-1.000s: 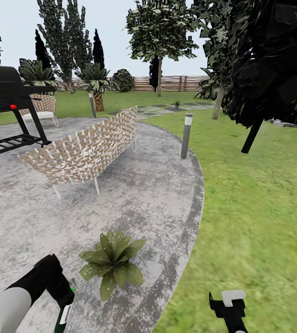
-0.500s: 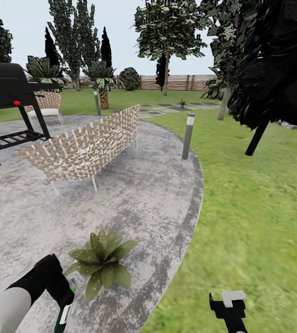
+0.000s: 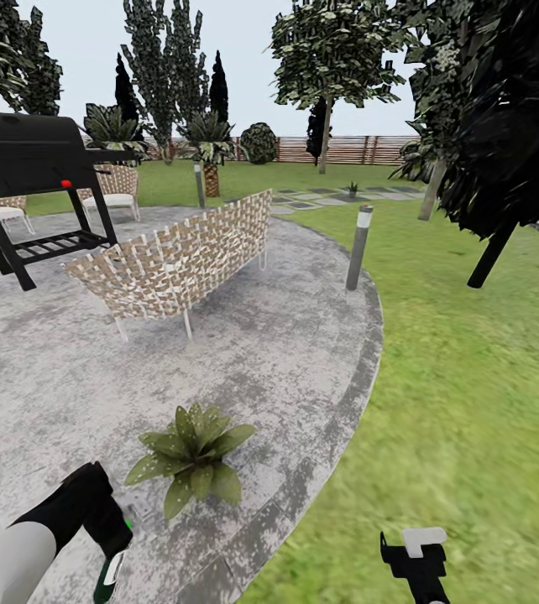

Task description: Pick up the pesticide atomizer in the garden and spray insectifuge to fully cover both potted plants in the garden.

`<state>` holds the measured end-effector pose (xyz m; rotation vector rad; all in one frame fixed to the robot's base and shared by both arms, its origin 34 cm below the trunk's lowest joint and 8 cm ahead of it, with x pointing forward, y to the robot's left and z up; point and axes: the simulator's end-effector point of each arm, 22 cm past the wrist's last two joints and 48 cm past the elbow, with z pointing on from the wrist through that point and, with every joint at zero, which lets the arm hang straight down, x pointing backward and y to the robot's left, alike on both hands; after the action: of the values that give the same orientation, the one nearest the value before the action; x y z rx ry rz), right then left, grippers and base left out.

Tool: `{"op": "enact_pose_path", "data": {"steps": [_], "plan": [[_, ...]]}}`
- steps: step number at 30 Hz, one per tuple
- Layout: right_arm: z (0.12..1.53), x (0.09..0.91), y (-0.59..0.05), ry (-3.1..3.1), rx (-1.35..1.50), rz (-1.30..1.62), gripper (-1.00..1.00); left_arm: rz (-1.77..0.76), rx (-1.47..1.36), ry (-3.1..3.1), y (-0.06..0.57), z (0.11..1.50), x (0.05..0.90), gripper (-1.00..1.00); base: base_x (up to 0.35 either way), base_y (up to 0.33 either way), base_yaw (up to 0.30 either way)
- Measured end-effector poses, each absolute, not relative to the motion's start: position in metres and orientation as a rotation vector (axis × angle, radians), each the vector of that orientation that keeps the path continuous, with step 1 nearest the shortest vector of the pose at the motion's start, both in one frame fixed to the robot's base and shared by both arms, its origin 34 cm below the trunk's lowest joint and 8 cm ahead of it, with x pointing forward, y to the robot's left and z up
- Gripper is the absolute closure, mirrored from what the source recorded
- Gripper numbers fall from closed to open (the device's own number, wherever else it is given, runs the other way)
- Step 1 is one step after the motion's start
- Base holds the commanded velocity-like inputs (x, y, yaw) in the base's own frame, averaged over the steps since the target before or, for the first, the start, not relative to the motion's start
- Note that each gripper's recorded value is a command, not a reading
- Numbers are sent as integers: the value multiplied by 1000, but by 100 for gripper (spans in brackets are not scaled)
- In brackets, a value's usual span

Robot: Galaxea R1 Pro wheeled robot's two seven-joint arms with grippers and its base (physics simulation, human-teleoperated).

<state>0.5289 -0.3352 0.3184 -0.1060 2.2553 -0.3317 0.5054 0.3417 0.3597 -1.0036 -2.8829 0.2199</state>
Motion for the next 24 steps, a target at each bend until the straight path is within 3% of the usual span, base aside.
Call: {"op": "enact_pose_path", "data": {"steps": [10, 18, 24], "plan": [[318, 529, -336, 2255, -106, -334, -100, 79, -933, -2823, 364, 324, 463, 100, 0, 0, 0], [319, 529, -336, 2255, -105, -333, -100, 175, -807, -2937, 344, 316, 468, 100, 0, 0, 3], [318, 528, -335, 2257, -105, -333, -100, 170, -762, -2989, 344, 317, 479, 100, 0, -11, 198]]}}
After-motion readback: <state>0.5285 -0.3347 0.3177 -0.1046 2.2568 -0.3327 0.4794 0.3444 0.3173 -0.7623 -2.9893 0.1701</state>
